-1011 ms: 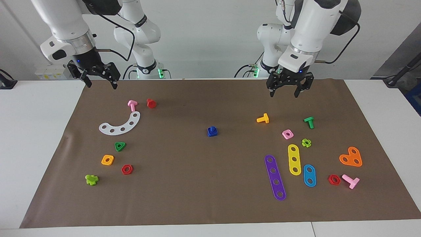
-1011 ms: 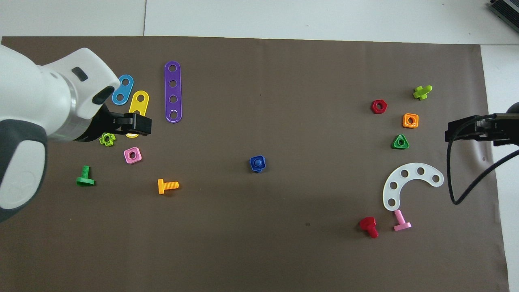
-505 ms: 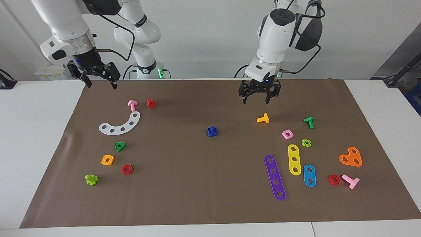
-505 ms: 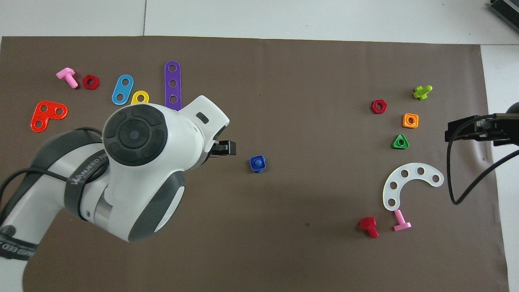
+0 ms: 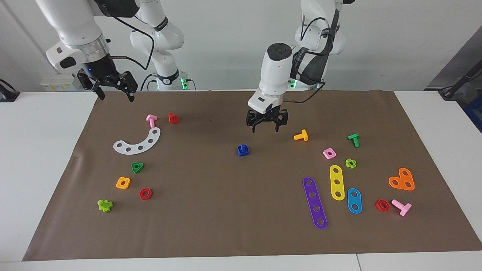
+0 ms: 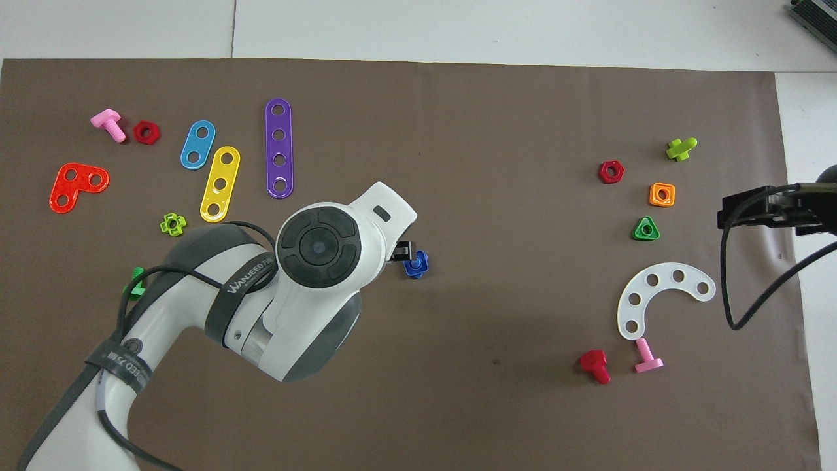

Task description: Unscrew and place screws in storage area

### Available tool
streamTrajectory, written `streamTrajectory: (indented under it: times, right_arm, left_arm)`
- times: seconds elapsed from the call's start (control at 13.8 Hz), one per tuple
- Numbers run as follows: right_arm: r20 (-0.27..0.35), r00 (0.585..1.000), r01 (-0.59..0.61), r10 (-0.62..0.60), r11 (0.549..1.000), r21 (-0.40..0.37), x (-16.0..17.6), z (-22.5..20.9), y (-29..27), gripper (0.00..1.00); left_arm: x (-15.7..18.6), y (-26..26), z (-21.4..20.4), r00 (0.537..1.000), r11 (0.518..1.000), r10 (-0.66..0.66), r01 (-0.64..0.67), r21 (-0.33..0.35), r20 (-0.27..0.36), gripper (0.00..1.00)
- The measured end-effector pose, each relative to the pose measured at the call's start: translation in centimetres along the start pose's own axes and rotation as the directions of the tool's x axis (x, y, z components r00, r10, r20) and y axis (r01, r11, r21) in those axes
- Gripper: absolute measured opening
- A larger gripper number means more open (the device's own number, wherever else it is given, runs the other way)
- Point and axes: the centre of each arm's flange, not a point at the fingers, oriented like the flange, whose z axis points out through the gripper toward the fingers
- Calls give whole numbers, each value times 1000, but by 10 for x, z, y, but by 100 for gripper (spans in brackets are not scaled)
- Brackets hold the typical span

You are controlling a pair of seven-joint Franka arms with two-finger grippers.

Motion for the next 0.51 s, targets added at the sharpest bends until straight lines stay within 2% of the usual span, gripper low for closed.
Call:
streamTrajectory:
  times: [0.51]
  right_arm:
    - [0, 1000, 0, 0, 1000, 0, 0, 0, 0, 100]
  left_arm:
    - [-3, 45, 80, 999, 999, -34, 34, -14, 1, 97]
